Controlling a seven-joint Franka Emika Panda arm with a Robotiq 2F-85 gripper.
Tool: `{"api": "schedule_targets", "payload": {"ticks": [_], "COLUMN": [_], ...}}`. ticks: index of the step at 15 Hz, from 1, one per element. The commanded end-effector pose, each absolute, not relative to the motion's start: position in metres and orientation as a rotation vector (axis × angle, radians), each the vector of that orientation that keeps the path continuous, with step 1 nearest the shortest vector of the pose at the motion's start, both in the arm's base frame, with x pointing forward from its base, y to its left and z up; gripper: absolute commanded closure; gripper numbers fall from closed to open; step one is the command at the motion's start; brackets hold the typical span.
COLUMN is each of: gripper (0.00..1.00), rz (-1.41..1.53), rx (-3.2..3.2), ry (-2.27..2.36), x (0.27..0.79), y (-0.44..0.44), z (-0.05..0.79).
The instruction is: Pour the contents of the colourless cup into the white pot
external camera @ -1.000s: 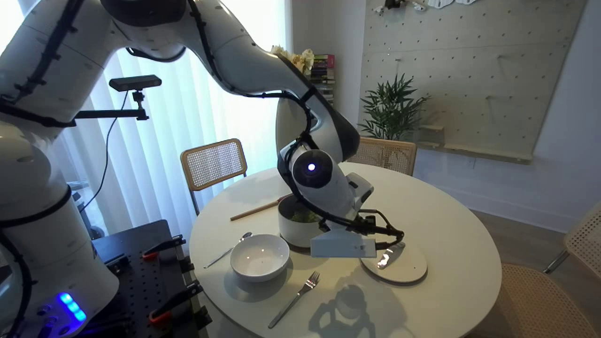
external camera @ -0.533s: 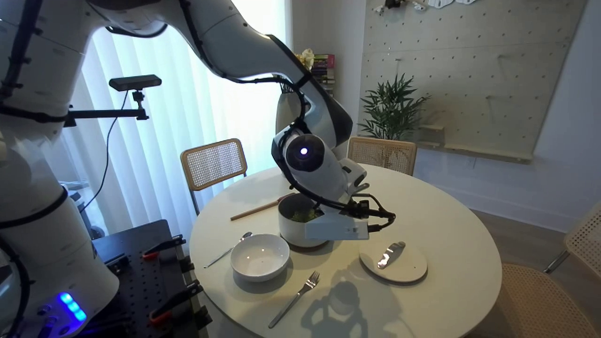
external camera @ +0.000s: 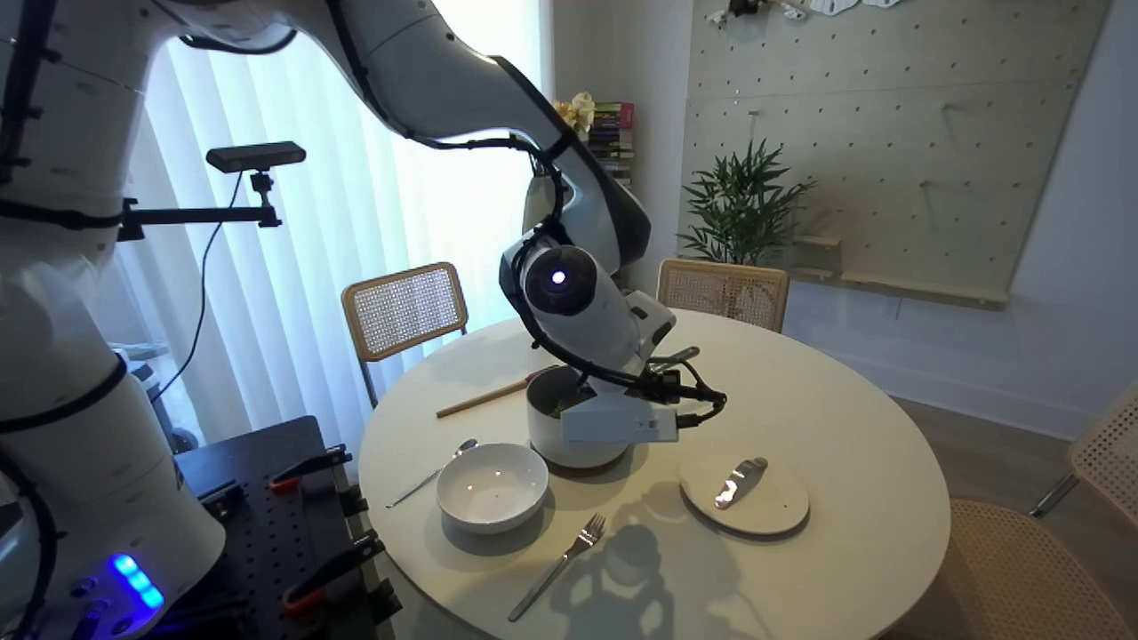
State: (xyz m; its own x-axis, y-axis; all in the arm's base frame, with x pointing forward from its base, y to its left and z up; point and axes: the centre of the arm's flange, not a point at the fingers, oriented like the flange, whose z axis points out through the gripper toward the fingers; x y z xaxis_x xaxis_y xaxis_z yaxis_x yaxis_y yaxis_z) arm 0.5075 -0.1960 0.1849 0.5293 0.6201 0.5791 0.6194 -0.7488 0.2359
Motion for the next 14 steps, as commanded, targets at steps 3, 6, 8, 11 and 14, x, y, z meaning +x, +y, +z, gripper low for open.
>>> {"api": "schedule_targets", "payload": {"ticks": [3,6,8,11,14], "gripper": [0.36,0.36,0.36,0.36,0.61], "rz": [1.047,1.050,1.049,1.049,1.056], "rx": [2.744,2.743,2.744,2.744,2.724], "ry": [1.134,1.138,1.137,1.137,1.152], "x": [0.507,0.507,0.506,0.506,0.511], "y": [-0.185,-0.183,-0.183,-0.183,-0.180], "z": [0.188,0.189,0.189,0.189,0.194]}}
